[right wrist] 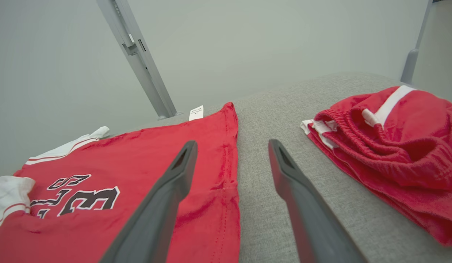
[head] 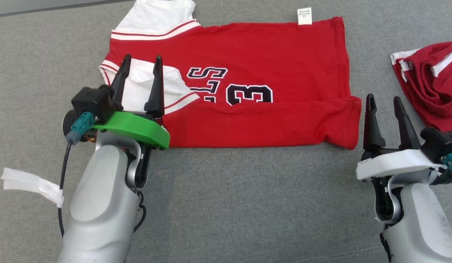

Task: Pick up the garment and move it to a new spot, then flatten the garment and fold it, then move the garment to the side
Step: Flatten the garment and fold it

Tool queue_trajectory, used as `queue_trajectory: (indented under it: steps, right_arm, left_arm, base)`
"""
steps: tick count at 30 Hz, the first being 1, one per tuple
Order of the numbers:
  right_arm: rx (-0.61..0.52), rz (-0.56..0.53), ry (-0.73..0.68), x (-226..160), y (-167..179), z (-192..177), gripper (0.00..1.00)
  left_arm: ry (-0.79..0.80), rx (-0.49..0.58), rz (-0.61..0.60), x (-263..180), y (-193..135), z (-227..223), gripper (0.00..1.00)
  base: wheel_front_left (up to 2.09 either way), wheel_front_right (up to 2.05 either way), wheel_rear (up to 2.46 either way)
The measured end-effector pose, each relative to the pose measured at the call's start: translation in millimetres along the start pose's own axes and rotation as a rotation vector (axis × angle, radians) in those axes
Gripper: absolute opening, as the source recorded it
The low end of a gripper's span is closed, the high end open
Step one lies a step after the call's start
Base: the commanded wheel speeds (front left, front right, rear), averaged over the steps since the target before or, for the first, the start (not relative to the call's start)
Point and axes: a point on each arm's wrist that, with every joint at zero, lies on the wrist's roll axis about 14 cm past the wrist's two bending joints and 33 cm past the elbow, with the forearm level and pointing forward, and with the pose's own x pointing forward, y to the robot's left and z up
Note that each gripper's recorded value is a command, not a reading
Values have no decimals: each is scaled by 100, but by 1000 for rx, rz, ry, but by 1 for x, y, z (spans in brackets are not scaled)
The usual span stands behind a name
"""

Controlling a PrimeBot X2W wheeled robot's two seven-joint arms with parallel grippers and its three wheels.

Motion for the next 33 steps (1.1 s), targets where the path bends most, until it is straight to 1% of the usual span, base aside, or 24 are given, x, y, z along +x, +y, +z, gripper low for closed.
queue_trajectory:
  steps: [3,6,12,14,19,23,27,28,29,30,31,33]
  right_arm:
    - [-9,10,-6,-9,3,4,100]
    - [-23,23,-18,-16,7,9,100]
    - [-29,46,-39,-23,15,18,100]
    - [-29,54,-40,-24,18,18,100]
    - [-37,60,-33,-24,20,15,100]
    - [-41,58,-21,-25,18,11,100]
    - [-50,46,-14,-27,13,9,100]
    - [-53,41,-13,-27,11,9,100]
    - [-55,36,-11,-28,9,9,100]
    - [-57,32,-9,-29,8,9,100]
    - [-59,29,-6,-30,7,8,100]
    - [-60,26,-1,-31,5,7,100]
  left_arm:
    - [2,-14,26,-15,5,1,100]
    - [21,-22,84,-35,17,-4,100]
    - [118,-22,247,-80,62,-22,100]
    - [169,-38,278,-89,70,-30,100]
    - [284,-110,320,-102,77,-55,100]
    - [368,-145,355,-106,79,-75,100]
    - [441,-167,362,-105,76,-91,100]
    - [445,-177,358,-102,74,-92,98]
    - [451,-186,357,-101,73,-93,73]
    - [462,-186,357,-100,72,-95,44]
    - [478,-186,359,-100,72,-98,36]
    - [503,-192,355,-101,69,-102,30]
  base:
    - [0,0,0]
    - [0,0,0]
    - [0,0,0]
    - [0,0,0]
    - [0,0,0]
    - [0,0,0]
    - [0,0,0]
    - [0,0,0]
    - [0,0,0]
    - [0,0,0]
    - [0,0,0]
    - [0,0,0]
